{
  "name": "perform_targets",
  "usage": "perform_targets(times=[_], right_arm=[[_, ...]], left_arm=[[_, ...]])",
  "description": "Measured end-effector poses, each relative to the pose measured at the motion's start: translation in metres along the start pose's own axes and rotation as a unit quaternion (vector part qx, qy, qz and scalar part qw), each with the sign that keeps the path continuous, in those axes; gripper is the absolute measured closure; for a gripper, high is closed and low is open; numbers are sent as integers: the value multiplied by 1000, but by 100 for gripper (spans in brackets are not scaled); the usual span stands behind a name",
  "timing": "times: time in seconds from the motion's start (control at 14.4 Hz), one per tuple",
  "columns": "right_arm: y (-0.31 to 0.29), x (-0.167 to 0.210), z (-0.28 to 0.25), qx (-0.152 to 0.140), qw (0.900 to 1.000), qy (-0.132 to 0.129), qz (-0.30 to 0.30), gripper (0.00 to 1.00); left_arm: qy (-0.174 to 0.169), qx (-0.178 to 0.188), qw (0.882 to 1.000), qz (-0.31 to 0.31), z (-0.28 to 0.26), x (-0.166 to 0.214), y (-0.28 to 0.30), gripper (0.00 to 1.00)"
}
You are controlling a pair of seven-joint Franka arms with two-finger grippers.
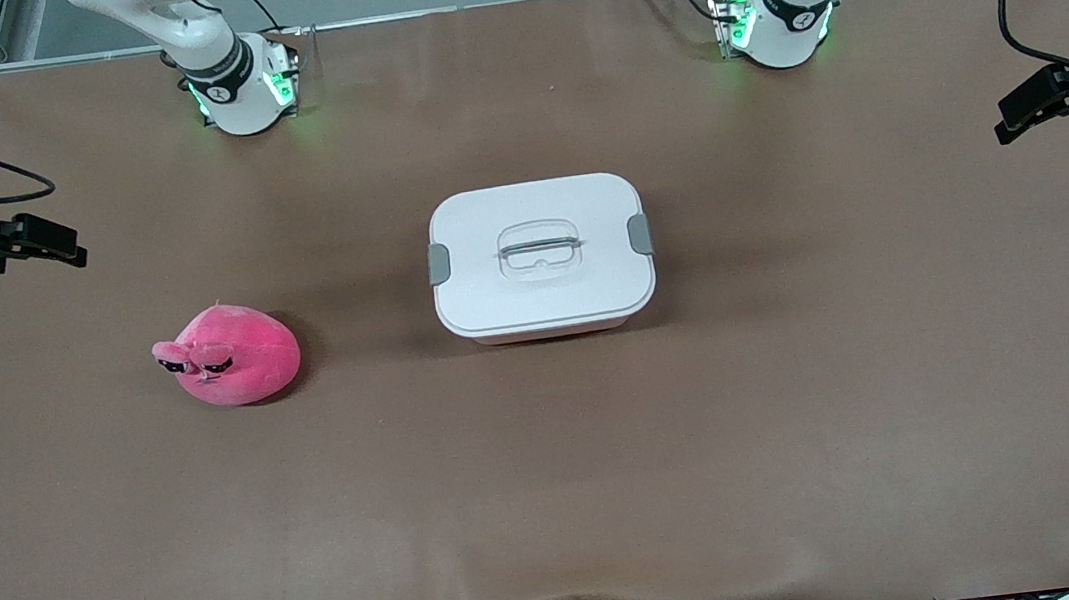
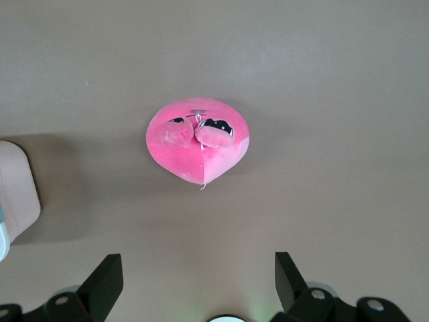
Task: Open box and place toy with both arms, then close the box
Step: 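Reach the right gripper down to the pink plush toy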
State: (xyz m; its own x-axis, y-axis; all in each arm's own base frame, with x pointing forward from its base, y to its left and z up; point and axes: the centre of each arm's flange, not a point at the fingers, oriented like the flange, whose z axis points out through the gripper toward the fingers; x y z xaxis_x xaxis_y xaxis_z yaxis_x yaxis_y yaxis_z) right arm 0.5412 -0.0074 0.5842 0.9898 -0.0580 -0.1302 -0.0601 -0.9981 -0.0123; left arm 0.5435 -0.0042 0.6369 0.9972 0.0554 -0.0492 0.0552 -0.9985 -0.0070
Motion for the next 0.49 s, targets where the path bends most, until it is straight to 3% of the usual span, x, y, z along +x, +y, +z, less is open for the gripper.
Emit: perform_targets(times=[0.49], right_arm=[[0, 2, 10, 0, 1000, -1, 0, 0]], left_arm=[[0, 0, 1000, -2, 0, 0, -2, 0]])
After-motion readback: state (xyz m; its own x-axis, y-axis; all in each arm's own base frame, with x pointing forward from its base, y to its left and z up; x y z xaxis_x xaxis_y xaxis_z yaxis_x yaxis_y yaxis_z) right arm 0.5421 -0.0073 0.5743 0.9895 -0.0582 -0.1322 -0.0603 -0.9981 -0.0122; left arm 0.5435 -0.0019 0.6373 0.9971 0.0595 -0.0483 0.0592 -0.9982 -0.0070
